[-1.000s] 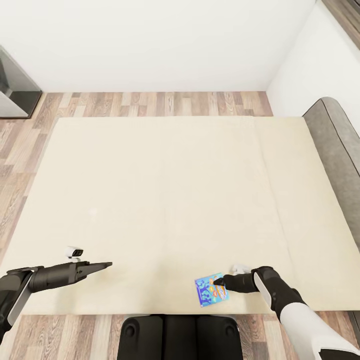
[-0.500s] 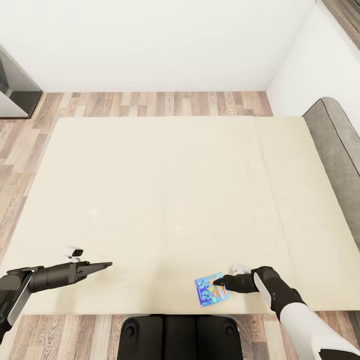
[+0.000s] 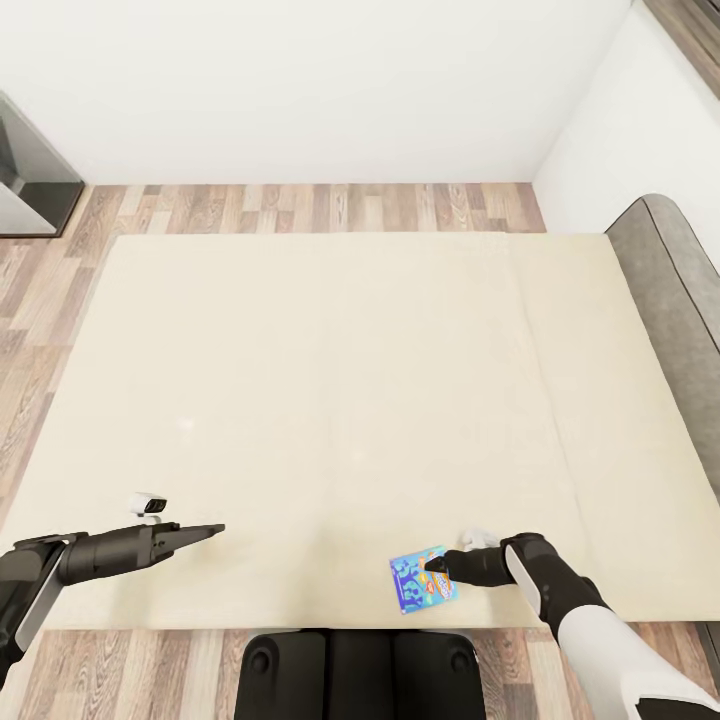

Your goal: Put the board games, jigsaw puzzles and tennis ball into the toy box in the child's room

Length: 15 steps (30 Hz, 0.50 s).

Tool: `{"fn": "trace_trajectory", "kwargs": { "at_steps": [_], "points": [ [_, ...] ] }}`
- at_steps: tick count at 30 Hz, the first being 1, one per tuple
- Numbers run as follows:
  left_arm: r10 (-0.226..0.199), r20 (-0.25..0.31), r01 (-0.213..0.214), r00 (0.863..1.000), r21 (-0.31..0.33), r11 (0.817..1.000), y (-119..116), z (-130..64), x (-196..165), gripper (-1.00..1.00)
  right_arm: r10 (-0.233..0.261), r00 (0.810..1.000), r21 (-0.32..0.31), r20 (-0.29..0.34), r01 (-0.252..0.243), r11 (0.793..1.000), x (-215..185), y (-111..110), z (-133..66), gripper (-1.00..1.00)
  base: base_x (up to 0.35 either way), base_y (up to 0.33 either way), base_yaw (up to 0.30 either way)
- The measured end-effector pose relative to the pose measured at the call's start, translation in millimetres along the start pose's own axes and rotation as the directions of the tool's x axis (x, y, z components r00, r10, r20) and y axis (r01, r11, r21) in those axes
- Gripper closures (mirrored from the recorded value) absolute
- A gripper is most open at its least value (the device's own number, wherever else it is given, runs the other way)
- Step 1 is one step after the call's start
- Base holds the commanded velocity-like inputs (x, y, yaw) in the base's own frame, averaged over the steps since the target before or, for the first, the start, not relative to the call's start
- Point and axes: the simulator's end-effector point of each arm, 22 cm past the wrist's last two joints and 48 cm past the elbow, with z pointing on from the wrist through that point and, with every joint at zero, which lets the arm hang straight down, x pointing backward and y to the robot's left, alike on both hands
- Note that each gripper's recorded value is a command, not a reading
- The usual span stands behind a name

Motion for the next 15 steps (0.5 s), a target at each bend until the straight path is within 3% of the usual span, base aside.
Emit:
{"fn": "trace_trajectory", "kwargs": {
  "at_steps": [15],
  "points": [
    [0.000, 0.000, 0.000, 1.000, 0.000, 1.000, 0.0, 0.0, 0.0, -1.00, -0.002, 1.000, -0.030, -0.005, 0.002, 1.000, 2.1, 17.4, 6.4, -1.00, 0.000, 0.000, 0.000]
  ]
}}
